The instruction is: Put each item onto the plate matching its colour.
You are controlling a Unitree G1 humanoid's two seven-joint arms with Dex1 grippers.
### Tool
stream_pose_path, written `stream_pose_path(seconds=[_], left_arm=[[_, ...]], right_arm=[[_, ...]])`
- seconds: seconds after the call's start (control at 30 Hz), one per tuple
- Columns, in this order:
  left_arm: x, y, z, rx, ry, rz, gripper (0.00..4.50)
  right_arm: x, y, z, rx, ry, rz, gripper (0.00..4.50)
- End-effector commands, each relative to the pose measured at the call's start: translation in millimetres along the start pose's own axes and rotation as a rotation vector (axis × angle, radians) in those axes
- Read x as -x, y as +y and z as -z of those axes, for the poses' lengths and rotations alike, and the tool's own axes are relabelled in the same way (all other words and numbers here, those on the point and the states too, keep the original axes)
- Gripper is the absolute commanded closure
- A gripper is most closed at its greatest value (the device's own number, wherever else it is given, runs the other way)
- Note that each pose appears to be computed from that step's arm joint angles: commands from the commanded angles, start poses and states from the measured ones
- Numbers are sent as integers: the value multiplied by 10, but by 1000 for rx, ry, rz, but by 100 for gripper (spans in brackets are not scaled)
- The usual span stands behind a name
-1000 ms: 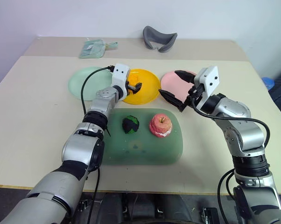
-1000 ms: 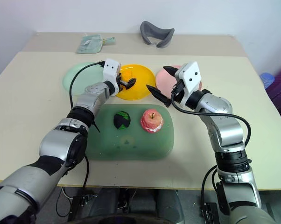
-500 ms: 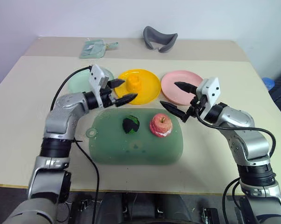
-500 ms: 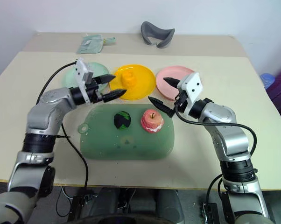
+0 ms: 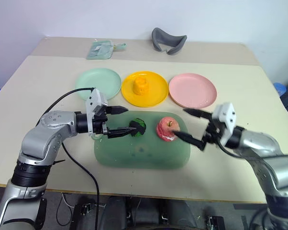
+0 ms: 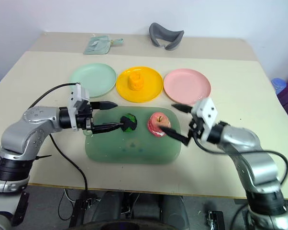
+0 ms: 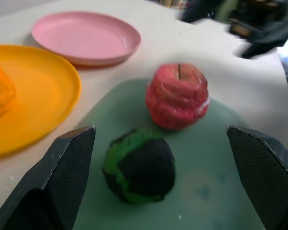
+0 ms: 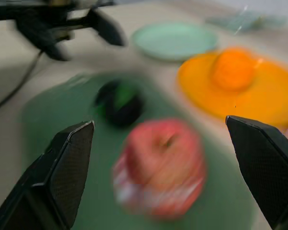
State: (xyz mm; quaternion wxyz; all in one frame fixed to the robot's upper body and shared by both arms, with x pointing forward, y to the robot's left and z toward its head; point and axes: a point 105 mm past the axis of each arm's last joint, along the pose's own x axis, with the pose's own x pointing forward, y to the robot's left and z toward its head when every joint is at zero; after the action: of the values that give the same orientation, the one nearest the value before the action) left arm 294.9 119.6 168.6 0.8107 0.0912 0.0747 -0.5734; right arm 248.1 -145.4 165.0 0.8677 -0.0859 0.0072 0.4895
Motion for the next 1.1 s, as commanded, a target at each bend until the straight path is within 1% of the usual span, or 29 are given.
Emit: stream_pose_path(seconds=[0.03,0.13,0.3,0.43,0.47,0.5,0.6,0.63,0.73,0.8,0.93,1.03,1.1], left_arm=[[-41,-37,-28,-56,13,8,2],[-75,-16,7,-62,29,-3,2],[-143,70,180,-115,106,-41,2],[-199,113,219,-114,95,-60,2],[-211,122,222,-113,90,-64,53],[-220,126,225,-114,88,-65,87],[-249,132,222,-112,79,-72,242],[-260,133,220,-112,76,-75,283],[-284,164,156,-82,26,-111,283],[-269,237,92,-59,-5,-164,283],[-207,460,-36,-18,-68,-314,283],[-132,680,-180,8,-141,-466,283],[-64,826,-229,22,-168,-565,283]], right_arm=[[106,182,-258,75,-64,-51,0],[144,216,-280,95,-61,-49,0],[130,193,-301,140,-55,-24,0],[100,184,-311,163,-56,-14,0],[94,182,-311,168,-55,-12,0],[90,181,-309,174,-53,-12,0],[78,175,-313,182,-55,-12,0],[72,169,-319,184,-58,-11,0],[37,129,-359,194,-79,0,0],[-12,60,-384,206,-87,24,0],[-216,-121,-488,221,-132,86,0],[-443,-193,-600,230,-181,99,0],[-562,-226,-649,231,-204,108,0]])
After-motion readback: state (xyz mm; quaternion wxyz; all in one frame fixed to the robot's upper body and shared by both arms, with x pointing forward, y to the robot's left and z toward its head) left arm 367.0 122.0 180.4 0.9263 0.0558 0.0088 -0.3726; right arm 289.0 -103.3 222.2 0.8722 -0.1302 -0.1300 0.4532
